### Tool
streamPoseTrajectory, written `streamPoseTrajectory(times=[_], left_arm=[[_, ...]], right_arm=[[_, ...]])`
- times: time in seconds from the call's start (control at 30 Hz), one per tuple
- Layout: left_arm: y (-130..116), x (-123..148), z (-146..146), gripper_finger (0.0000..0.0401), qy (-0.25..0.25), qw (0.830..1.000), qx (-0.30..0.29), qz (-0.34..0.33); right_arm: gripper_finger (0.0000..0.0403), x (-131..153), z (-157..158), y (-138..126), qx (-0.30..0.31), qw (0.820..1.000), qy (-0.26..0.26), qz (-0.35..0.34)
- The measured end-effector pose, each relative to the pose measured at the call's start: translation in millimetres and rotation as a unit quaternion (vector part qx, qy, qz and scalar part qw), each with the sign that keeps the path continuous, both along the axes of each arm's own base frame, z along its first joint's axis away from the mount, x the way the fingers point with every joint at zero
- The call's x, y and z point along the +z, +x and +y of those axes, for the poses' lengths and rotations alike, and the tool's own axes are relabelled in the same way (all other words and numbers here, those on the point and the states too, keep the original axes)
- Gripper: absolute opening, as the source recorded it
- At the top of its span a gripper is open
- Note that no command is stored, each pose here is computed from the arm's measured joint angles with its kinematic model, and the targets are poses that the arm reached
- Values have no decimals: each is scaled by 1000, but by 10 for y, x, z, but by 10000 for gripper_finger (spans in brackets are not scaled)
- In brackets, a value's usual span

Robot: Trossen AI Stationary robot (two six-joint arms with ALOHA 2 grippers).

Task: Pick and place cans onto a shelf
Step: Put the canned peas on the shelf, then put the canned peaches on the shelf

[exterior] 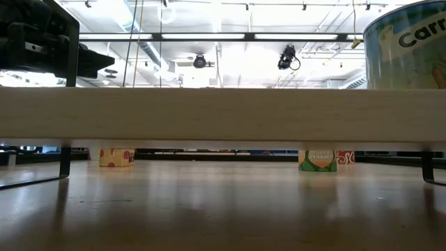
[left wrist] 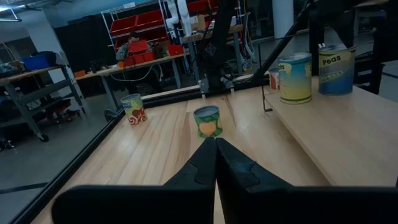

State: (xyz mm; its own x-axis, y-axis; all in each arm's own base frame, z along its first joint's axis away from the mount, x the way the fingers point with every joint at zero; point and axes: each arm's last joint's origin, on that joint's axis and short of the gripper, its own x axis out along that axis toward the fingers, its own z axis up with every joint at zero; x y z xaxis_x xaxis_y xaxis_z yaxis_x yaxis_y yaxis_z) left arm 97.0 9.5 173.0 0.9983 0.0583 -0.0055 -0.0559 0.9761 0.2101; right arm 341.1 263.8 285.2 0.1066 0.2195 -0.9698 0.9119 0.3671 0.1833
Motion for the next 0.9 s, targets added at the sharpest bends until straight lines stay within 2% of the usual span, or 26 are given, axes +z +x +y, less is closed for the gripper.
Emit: streamPoseTrajectory(times=[0.17,0.27,0.4,0.5,0.57,0.67,0.73,0.9], left_arm=[[0,0,0,11,0,1000,0,0],[0,0,0,11,0,1000,0,0],[0,0,0,11,0,1000,0,0],[0,0,0,11,0,1000,0,0],[0,0,0,11,0,1000,0,0],[0,-1,0,11,0,1000,0,0],[0,-2,0,11,0,1000,0,0],[1,-2,0,11,0,1000,0,0]], right_arm=[[348,232,-99,-111,-1,1000,-7,-20],[348,399,-192,-198,5,998,-34,-50],[348,606,-433,-265,22,988,-116,-102],[348,676,-733,-254,49,973,-204,-98],[348,704,-954,-186,78,961,-245,-103],[348,700,-1326,-78,123,943,-295,-97],[348,627,-1598,-28,148,932,-325,-65],[349,294,-2231,-26,163,928,-334,-3]])
